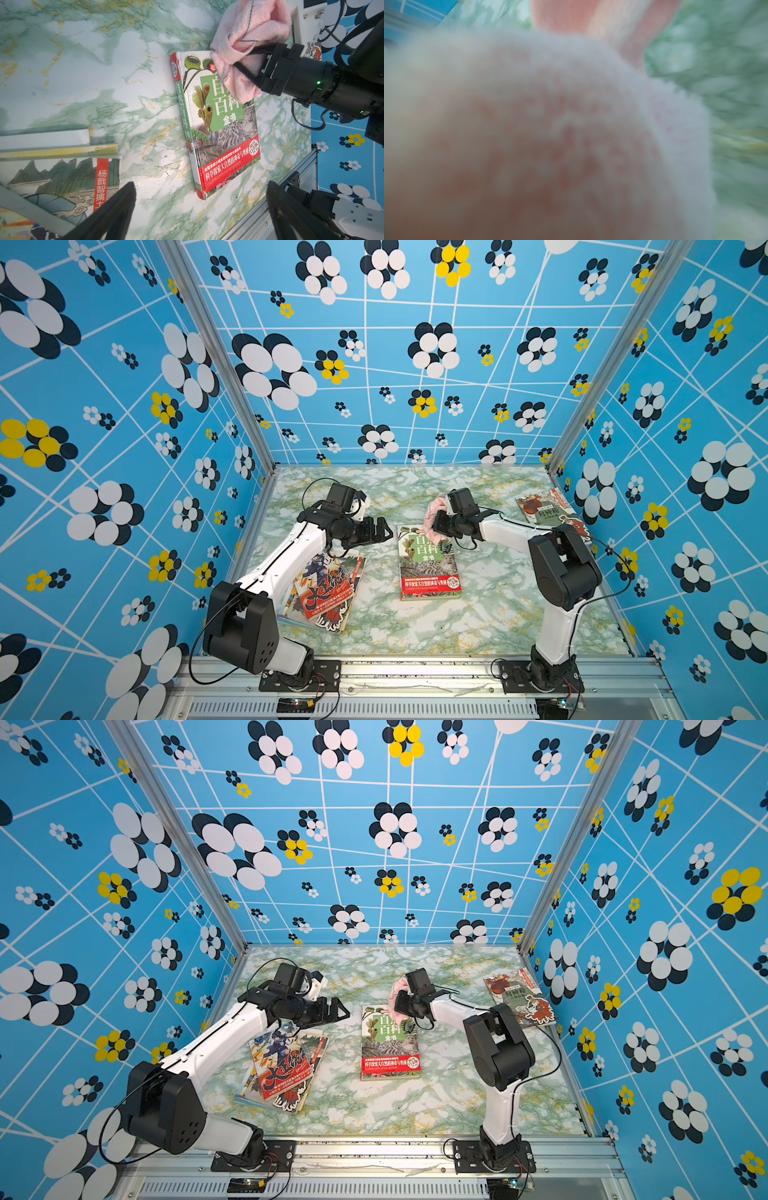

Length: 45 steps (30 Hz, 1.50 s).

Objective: Wipe the cover of the book
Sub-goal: Wipe the dirt from the cover of the book.

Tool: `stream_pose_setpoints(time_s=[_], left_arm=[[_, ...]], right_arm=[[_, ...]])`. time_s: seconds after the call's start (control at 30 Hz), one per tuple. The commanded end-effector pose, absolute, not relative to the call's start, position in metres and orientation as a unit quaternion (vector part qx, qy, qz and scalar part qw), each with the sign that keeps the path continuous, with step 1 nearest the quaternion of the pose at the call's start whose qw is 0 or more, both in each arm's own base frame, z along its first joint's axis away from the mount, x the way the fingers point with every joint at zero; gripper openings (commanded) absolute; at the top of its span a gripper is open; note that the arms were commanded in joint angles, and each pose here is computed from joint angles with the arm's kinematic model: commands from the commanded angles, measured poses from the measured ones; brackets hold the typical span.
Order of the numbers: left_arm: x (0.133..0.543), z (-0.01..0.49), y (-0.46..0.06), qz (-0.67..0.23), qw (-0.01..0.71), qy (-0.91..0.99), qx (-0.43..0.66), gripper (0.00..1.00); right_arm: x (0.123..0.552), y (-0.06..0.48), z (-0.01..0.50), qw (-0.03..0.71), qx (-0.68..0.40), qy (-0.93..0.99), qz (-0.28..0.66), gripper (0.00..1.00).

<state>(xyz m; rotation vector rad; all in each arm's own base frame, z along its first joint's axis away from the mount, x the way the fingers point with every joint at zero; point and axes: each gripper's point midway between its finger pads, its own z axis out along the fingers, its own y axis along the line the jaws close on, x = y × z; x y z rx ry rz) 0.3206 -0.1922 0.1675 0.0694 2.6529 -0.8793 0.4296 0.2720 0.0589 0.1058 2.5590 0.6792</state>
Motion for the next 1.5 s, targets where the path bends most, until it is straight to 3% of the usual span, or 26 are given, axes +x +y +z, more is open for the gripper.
stream_pose_setpoints(time_s=[0.0,0.13,0.4,0.47,0.57,0.83,0.93,1.2,1.33,1.47], left_arm=[[0.317,0.166,-0.189,-0.307,0.169,0.936,0.028,0.99],[0.317,0.164,-0.189,-0.306,0.167,0.937,0.029,0.99],[0.316,0.165,-0.191,-0.311,0.165,0.936,0.028,0.99],[0.317,0.164,-0.191,-0.312,0.164,0.935,0.027,0.99],[0.317,0.163,-0.192,-0.314,0.162,0.935,0.026,0.99],[0.317,0.16,-0.191,-0.31,0.16,0.937,0.026,0.99],[0.316,0.159,-0.191,-0.309,0.158,0.937,0.026,0.99],[0.317,0.162,-0.193,-0.314,0.159,0.935,0.028,0.99],[0.317,0.161,-0.194,-0.316,0.157,0.935,0.027,0.99],[0.316,0.16,-0.194,-0.315,0.156,0.936,0.027,0.99]], right_arm=[[0.382,0.325,0.013,0.152,-0.011,0.959,0.238,0.0],[0.384,0.329,0.012,0.153,-0.007,0.957,0.245,0.0],[0.382,0.195,0.003,0.16,0.103,0.963,0.189,0.0],[0.38,0.184,0.006,0.167,0.103,0.965,0.175,0.0],[0.38,0.205,0.01,0.165,0.086,0.963,0.194,0.0],[0.355,0.333,0.018,0.142,-0.034,0.957,0.25,0.0],[0.356,0.318,0.018,0.147,-0.023,0.959,0.24,0.0],[0.355,0.183,0.01,0.158,0.094,0.967,0.175,0.0],[0.347,0.21,0.016,0.159,0.056,0.967,0.191,0.0],[0.332,0.28,0.015,0.153,-0.022,0.967,0.202,0.0]])
